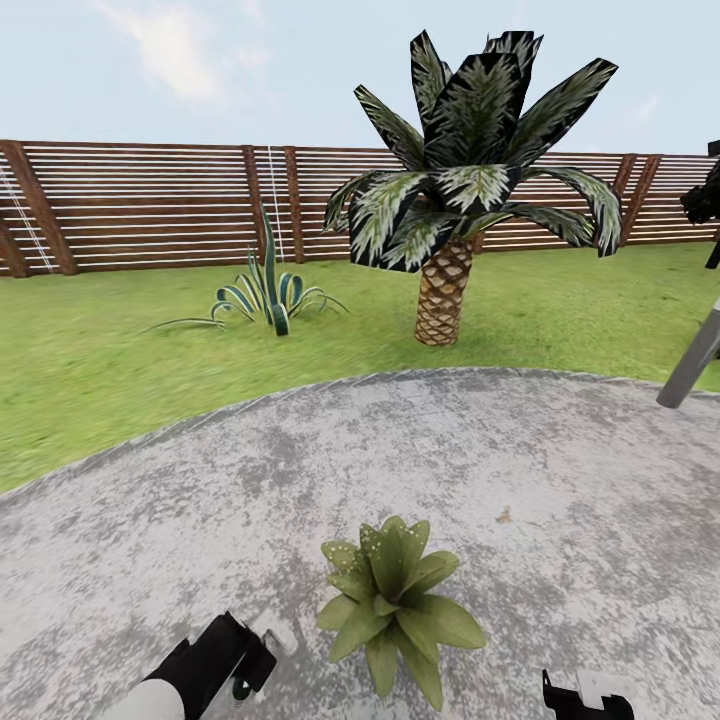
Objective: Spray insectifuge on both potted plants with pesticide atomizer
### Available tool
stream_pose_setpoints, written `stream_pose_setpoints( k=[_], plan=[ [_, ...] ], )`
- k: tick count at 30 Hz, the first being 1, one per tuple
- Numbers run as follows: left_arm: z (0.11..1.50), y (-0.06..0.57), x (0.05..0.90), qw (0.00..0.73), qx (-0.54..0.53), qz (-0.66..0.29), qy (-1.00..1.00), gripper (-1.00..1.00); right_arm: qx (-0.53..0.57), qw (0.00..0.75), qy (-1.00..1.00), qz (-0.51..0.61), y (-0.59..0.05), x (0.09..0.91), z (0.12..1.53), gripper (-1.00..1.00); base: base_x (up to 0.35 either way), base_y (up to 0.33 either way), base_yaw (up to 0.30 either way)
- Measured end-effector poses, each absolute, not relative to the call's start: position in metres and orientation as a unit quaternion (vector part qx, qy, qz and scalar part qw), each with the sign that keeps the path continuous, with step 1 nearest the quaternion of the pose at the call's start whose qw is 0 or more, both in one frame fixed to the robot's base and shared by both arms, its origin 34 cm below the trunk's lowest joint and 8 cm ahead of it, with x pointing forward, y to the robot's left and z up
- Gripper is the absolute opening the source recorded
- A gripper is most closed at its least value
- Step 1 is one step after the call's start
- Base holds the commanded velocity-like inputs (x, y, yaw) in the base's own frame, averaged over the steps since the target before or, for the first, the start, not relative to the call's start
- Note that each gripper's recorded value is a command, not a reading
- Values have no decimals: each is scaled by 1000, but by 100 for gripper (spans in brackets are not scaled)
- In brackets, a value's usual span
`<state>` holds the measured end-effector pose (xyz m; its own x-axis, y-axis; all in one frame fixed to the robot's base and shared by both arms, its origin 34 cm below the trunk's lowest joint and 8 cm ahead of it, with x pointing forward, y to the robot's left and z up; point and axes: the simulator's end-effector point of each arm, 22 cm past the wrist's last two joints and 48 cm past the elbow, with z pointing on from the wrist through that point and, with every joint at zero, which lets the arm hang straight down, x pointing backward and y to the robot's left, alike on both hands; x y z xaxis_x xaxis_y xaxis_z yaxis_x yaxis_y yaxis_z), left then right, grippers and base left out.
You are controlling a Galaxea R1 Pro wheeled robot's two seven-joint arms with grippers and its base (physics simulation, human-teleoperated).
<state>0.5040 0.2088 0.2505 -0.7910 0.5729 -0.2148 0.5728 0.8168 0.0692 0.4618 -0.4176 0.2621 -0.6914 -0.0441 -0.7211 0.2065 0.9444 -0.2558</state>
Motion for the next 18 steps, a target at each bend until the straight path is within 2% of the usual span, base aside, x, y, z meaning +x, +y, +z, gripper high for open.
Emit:
stream_pose_setpoints(
  k=[5, 18],
  plan=[
    [252, 203, 486, 62, 316, -23, 947, -100, 45, 390, 906, -160, -417, 462, 262, 100, 0, 0, 0],
    [273, 213, 518, 65, 343, -17, 937, -100, 45, 391, 905, -161, -418, 462, 262, 100, 0, 0, 0]
  ],
)
